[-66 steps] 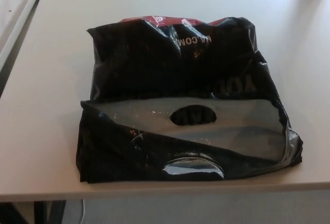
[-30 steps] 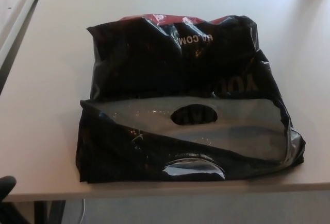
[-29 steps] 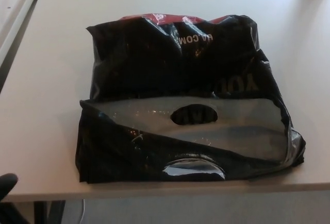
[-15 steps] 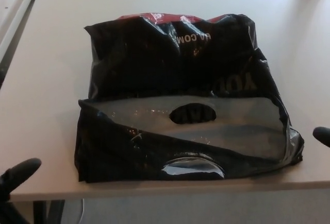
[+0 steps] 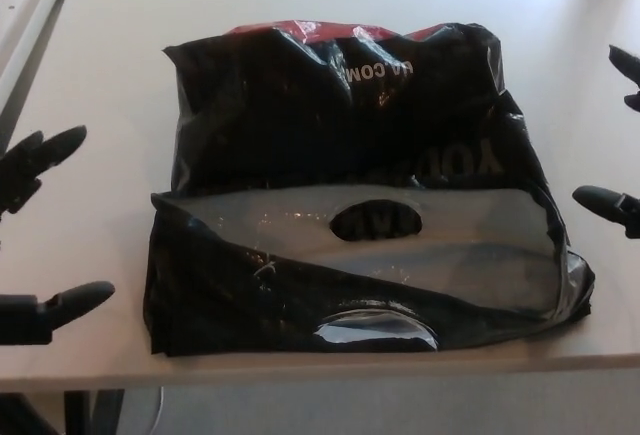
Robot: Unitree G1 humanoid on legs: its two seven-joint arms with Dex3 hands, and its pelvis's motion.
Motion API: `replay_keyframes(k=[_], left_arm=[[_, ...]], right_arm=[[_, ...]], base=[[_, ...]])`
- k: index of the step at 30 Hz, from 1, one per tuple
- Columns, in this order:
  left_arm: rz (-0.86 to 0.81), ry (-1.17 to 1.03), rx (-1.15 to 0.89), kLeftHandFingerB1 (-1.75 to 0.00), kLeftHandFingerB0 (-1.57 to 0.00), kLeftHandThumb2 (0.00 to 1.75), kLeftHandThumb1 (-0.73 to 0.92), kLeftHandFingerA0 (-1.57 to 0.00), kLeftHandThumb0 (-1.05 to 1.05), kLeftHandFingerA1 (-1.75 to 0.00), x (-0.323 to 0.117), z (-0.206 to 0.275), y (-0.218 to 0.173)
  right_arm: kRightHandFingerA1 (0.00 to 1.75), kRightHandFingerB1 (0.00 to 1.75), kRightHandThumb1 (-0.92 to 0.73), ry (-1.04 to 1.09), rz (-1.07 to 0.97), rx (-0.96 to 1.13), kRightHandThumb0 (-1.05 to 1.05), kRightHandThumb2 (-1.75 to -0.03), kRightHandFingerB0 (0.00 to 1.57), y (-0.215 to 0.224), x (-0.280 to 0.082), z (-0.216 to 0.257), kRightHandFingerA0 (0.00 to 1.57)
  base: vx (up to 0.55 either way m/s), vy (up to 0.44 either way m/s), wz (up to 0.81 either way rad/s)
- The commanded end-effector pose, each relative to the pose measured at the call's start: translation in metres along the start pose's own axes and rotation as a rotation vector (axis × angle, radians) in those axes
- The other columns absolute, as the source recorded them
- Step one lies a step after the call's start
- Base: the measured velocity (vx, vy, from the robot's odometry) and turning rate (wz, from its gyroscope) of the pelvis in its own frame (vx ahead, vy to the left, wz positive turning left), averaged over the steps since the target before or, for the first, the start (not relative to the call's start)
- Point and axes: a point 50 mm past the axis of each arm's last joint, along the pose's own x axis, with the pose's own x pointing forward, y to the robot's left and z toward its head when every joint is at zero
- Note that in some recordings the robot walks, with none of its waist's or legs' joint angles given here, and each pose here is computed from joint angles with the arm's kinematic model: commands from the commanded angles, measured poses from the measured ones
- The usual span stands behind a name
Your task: A plastic bag is kept infront of the robot in the middle of the desk and the robot uses both its hands to grab it from the top and lifts it up and then releases it.
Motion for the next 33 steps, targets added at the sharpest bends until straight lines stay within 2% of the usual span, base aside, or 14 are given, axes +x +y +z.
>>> replay_keyframes(k=[1,5,8,14,15,16,17,18,19,23,24,27,28,33], left_arm=[[-0.097,0.067,-0.083,-0.35,-0.08,0.67,0.38,-0.18,-0.56,-0.42,0.011,-0.008,-0.002],[-0.142,0.119,-0.121,-0.35,-0.1,0.68,0.37,-0.16,-0.6,-0.43,0.011,-0.014,-0.005],[-0.195,0.133,-0.135,-0.35,-0.08,0.7,0.36,-0.15,-0.63,-0.42,0.011,-0.012,-0.008],[-0.193,0.138,-0.227,-0.36,-0.11,0.71,0.36,-0.15,-0.66,-0.42,0.011,-0.008,-0.01],[-0.183,0.136,-0.231,-0.36,-0.11,0.71,0.37,-0.16,-0.66,-0.42,0.012,-0.007,-0.01],[-0.173,0.13,-0.237,-0.37,-0.09,0.73,0.37,-0.16,-0.66,-0.43,0.012,-0.006,-0.01],[-0.166,0.127,-0.241,-0.37,-0.09,0.73,0.37,-0.16,-0.66,-0.43,0.014,-0.006,-0.01],[-0.163,0.129,-0.247,-0.37,-0.1,0.73,0.37,-0.16,-0.67,-0.42,0.014,-0.006,-0.01],[-0.159,0.134,-0.258,-0.28,-0.16,0.55,0.44,-0.2,-0.65,-0.34,0.014,-0.006,-0.011],[-0.151,0.173,-0.297,-0.36,-0.13,0.73,0.37,-0.16,-0.69,-0.42,0.017,-0.01,-0.011],[-0.155,0.182,-0.298,-0.28,-0.17,0.55,0.44,-0.21,-0.66,-0.34,0.017,-0.011,-0.012],[-0.157,0.216,-0.285,-0.37,-0.15,0.73,0.37,-0.19,-0.7,-0.42,0.014,-0.015,-0.016],[-0.155,0.222,-0.282,-0.37,-0.16,0.74,0.36,-0.2,-0.69,-0.42,0.014,-0.016,-0.016],[-0.137,0.284,-0.334,-0.37,-0.16,0.74,0.36,-0.25,-0.7,-0.42,0.012,-0.025,-0.022]], right_arm=[[0.53,0.28,-0.37,0.049,-0.03,-0.021,-0.68,-0.72,0.08,0.003,0.01,-0.007,0.49],[0.46,0.27,-0.43,0.033,0.024,-0.018,-0.62,-0.54,0.13,0.009,0.011,-0.001,0.53],[0.46,0.33,-0.38,0.033,0.067,0.006,-0.65,-0.71,0.08,0.005,0.015,0.001,0.3],[0.42,0.28,-0.49,0.022,0.218,-0.066,-0.75,-0.55,0.14,-0.004,0.017,0.002,0.47],[0.57,0.29,-0.46,0.016,0.234,-0.07,-0.74,-0.55,0.16,-0.004,0.017,0.003,0.59],[1.14,0.42,-0.22,0.003,0.263,-0.072,-0.44,-0.81,0.0,-0.006,0.015,0.005,0.95],[1.14,0.42,-0.22,-0.009,0.286,-0.073,-0.44,-0.81,0.0,-0.008,0.014,0.007,0.95],[1.1,0.28,-0.46,-0.017,0.299,-0.073,-0.75,-0.55,0.17,-0.01,0.013,0.009,0.87],[0.46,0.28,-0.47,-0.022,0.314,-0.073,-0.74,-0.55,0.18,-0.011,0.013,0.01,0.58],[0.42,0.28,-0.46,-0.023,0.381,-0.063,-0.67,-0.55,0.18,-0.019,0.011,0.017,0.53],[0.67,0.43,-0.23,-0.024,0.398,-0.07,-0.39,-0.82,0.0,-0.021,0.01,0.018,0.56],[1.07,0.28,-0.46,-0.04,0.458,-0.095,-0.69,-0.56,0.19,-0.03,0.005,0.021,0.65],[0.56,0.37,-0.4,-0.044,0.476,-0.092,-0.71,-0.76,0.13,-0.031,0.004,0.022,0.48],[0.49,0.29,-0.44,-0.08,0.568,-0.151,-0.69,-0.55,0.25,-0.042,-0.003,0.025,0.61]], base=[[0.0,0.0,0.0],[0.0,0.0,0.0],[0.0,0.0,0.0],[0.0,0.0,0.0],[0.0,0.0,0.0],[0.0,0.0,0.0],[0.0,0.0,0.0],[0.0,0.0,0.0],[0.0,0.0,0.0],[0.0,0.0,0.0],[0.0,0.0,0.0],[0.0,0.0,0.0],[0.0,0.0,0.0],[0.0,0.0,0.0]])
